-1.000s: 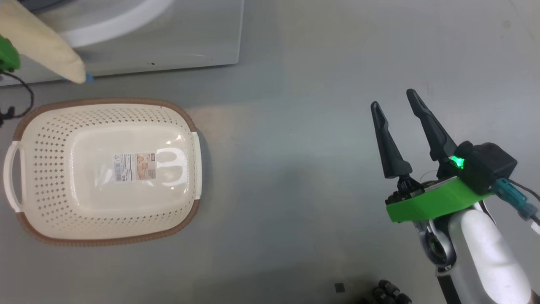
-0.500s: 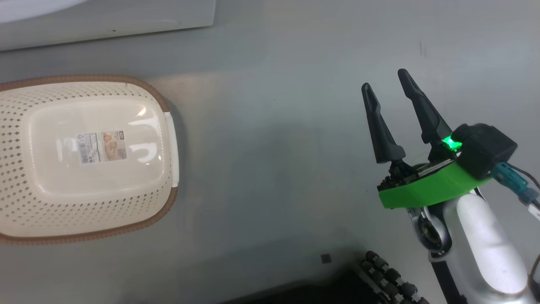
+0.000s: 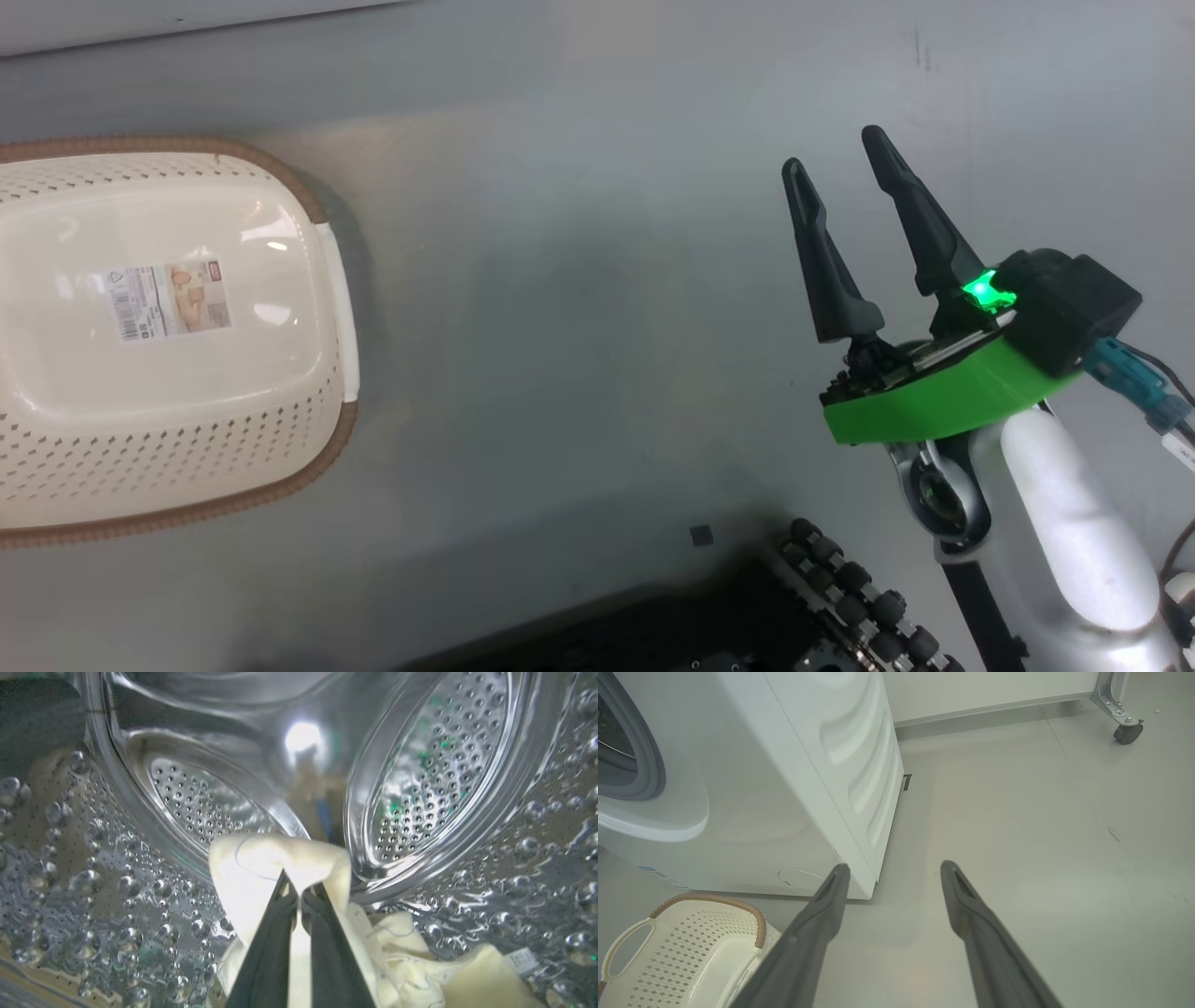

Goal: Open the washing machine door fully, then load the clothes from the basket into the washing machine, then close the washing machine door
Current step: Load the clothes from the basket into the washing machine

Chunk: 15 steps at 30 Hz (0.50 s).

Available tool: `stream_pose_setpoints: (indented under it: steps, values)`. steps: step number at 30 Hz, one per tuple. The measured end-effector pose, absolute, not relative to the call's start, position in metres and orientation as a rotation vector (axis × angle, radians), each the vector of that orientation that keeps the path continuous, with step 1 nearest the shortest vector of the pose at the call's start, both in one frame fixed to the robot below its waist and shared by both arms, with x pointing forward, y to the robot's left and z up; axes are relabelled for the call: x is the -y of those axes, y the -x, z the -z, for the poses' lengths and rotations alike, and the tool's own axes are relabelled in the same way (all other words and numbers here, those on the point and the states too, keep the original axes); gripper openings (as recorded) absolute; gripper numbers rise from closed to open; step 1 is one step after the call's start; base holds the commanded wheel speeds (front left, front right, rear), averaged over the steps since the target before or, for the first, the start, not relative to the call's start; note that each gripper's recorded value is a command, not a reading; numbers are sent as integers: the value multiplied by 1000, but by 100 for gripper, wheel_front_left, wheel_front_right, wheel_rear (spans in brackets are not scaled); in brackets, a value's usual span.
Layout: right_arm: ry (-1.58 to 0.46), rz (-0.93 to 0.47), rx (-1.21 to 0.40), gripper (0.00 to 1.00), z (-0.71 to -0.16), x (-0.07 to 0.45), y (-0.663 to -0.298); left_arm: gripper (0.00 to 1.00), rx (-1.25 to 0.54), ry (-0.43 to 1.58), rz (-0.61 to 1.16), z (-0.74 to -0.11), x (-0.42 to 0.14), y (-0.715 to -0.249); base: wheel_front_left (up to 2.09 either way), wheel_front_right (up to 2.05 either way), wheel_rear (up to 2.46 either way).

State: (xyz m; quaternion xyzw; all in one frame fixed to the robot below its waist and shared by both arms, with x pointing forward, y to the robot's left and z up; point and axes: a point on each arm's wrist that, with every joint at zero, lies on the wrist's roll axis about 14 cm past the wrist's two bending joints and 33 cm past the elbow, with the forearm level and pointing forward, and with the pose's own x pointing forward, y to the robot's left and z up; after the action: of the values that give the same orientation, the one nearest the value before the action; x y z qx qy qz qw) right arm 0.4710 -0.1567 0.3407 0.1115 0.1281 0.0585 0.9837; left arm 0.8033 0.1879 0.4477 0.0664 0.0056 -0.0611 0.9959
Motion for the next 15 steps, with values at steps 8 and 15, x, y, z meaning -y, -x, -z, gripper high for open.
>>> stream_pose_setpoints:
  steps: [8, 15]
  values:
    - [-224, -126, -283, 100, -329, 154, -471, 0, -154, -148, 143, -404, -184, -806, 0, 0, 0]
    - [-220, -120, -306, 100, -321, 156, -467, 0, -192, -148, 141, -393, -182, -812, 0, 0, 0]
